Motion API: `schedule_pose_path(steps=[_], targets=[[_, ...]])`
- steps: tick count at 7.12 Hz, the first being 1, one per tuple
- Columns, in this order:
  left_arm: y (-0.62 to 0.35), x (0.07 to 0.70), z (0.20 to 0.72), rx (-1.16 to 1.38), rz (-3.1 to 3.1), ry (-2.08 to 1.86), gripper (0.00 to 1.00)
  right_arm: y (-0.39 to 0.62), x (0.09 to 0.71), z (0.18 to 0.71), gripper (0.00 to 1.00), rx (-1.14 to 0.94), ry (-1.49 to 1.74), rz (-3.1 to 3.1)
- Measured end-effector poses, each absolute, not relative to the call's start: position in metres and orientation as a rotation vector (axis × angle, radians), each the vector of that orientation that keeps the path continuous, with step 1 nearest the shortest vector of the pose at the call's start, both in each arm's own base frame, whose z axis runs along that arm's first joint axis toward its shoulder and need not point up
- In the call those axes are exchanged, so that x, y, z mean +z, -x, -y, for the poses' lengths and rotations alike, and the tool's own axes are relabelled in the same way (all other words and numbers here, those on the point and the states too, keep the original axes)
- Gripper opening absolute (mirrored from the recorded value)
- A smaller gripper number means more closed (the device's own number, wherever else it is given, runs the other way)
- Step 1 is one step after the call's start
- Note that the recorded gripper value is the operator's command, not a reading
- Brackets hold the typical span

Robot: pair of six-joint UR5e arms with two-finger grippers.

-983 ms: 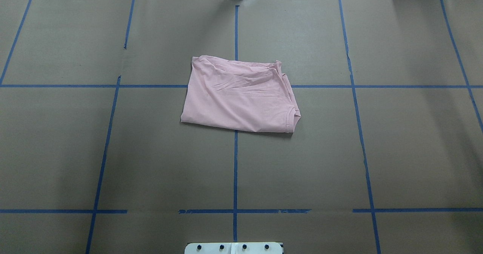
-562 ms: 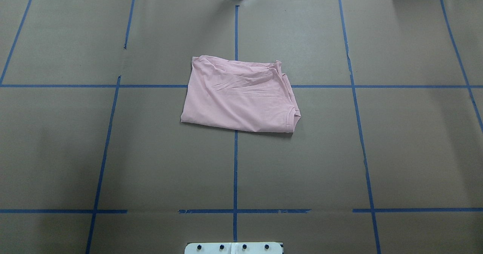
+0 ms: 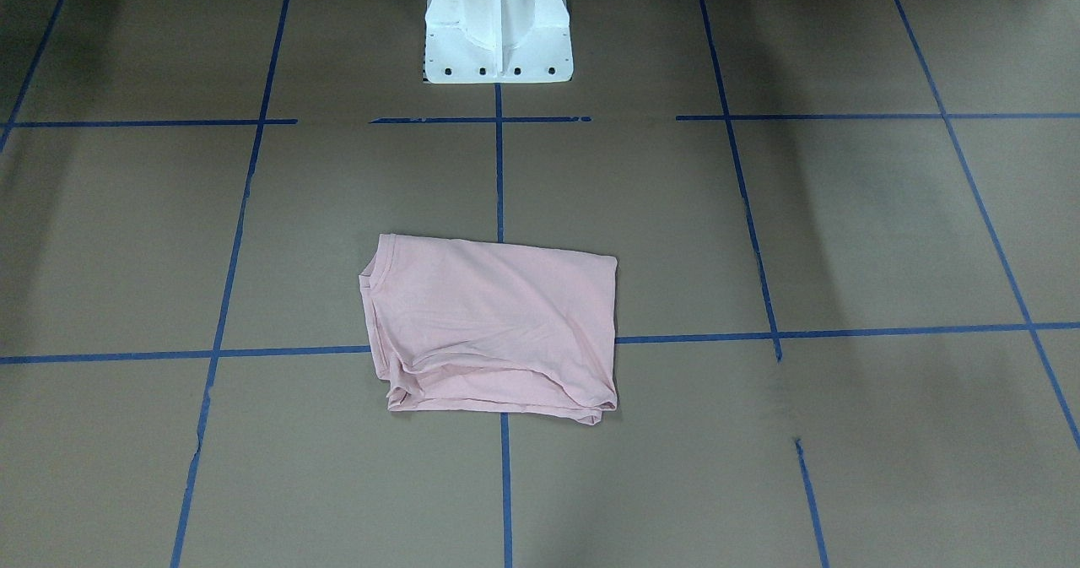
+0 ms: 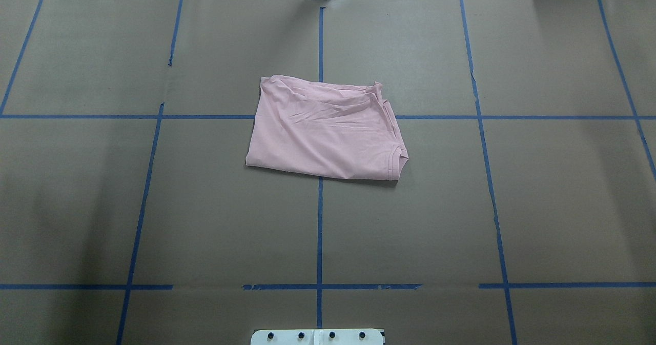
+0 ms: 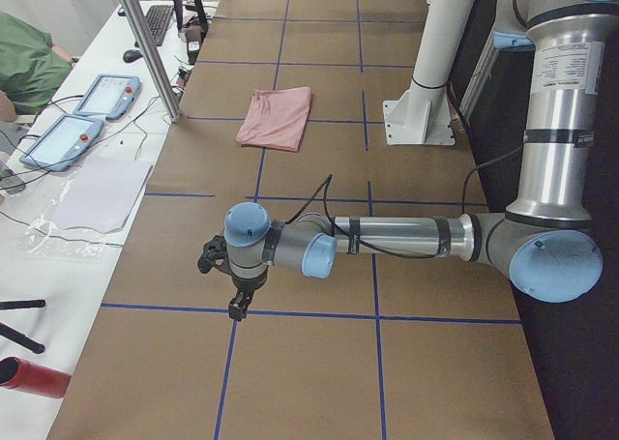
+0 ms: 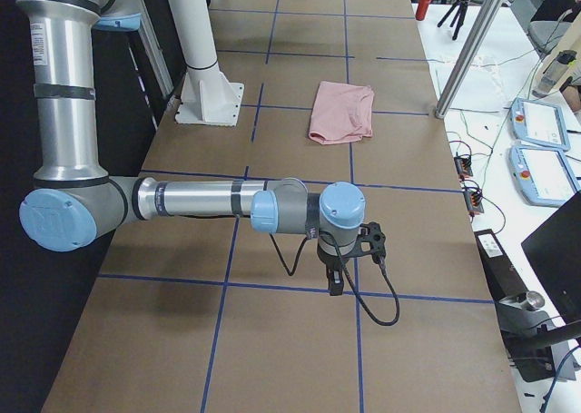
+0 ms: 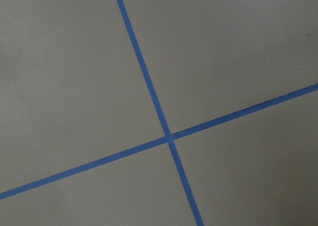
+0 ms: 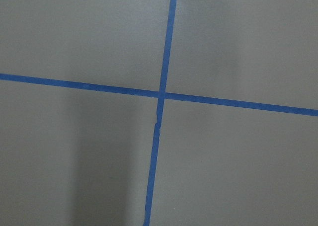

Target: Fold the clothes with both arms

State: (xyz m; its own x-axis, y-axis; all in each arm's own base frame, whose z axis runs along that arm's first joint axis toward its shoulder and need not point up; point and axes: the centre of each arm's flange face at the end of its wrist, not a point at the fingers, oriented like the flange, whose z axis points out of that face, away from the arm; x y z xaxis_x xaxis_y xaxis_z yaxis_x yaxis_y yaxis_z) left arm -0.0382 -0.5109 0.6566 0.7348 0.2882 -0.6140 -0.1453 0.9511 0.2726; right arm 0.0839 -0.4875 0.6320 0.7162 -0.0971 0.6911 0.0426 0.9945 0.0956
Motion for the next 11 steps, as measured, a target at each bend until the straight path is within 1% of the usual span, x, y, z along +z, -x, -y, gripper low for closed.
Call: schedule_pose_path(steps=[3, 7, 11], targets=[[0.038, 0.659, 0.507, 0.215, -0.711, -0.147, 1.0, -0.069, 0.631, 0.49, 1.0, 0.017, -0.015, 0.765], [0.038, 0.657, 0.506, 0.211, -0.718, -0.145, 1.0, -0.03, 0.629, 0.499, 1.0, -0.021, -0.001, 0.76], [0.038, 0.662, 0.503, 0.054, -0.731, -0.074, 1.0, -0.026, 0.628, 0.499, 1.0, -0.017, 0.004, 0.764]])
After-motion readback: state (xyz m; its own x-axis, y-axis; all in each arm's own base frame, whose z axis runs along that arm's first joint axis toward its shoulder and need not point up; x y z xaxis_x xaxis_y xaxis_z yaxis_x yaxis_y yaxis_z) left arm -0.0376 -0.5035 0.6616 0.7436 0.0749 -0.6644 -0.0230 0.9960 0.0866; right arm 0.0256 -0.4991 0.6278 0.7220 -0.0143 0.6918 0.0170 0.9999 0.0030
